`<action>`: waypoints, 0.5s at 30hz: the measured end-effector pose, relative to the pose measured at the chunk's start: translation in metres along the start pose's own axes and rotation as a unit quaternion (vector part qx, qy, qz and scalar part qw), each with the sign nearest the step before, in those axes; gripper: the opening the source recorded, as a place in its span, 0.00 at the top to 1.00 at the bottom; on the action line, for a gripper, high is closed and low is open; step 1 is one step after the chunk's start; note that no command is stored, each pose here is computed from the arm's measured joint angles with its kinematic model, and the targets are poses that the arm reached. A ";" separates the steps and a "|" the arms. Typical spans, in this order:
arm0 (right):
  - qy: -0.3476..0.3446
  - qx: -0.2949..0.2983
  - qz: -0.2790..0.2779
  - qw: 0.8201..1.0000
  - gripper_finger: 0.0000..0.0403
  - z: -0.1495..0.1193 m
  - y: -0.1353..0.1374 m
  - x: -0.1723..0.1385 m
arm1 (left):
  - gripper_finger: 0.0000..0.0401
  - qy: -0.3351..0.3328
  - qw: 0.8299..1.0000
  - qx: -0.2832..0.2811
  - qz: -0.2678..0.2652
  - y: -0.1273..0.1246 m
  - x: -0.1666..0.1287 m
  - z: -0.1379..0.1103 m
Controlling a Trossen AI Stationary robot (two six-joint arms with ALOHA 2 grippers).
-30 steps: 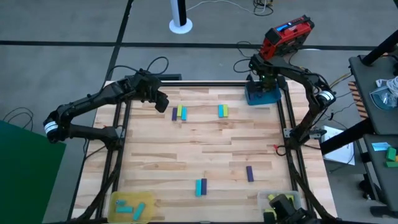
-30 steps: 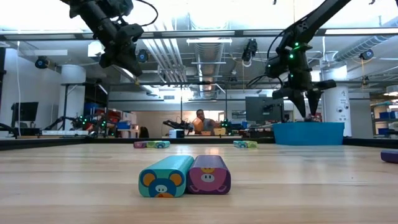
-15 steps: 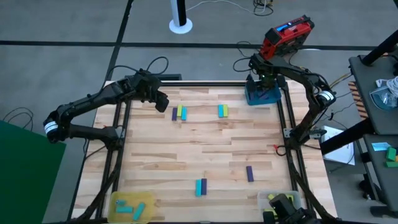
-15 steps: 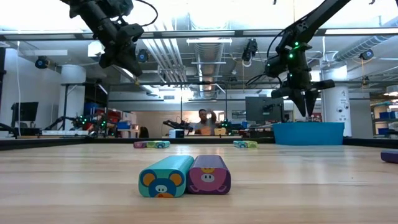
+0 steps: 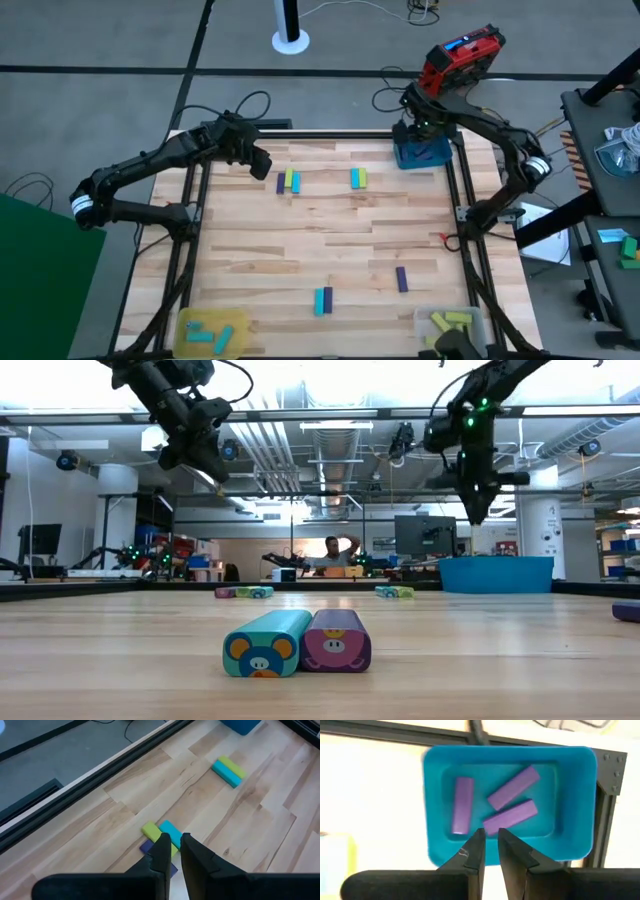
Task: Sort blocks
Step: Put the violet block into the blue bin
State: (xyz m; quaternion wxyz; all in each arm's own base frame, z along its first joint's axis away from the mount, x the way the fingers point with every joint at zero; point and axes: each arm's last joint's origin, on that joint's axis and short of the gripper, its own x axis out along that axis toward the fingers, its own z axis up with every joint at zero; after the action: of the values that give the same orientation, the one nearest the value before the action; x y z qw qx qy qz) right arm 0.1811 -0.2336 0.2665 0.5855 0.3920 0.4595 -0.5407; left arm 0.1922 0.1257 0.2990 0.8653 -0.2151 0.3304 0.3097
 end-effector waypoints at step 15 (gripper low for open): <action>-0.004 -0.100 0.150 0.984 0.93 -0.068 0.054 -0.060 | 0.95 0.003 1.000 -0.004 -0.011 -0.001 0.000 0.000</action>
State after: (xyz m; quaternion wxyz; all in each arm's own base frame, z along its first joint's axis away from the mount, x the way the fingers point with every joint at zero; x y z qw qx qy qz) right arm 0.2270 -0.1463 0.3037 0.6979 0.3936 0.4448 -0.4003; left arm 0.1926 0.1250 0.2990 0.8668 -0.2234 0.3292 0.3006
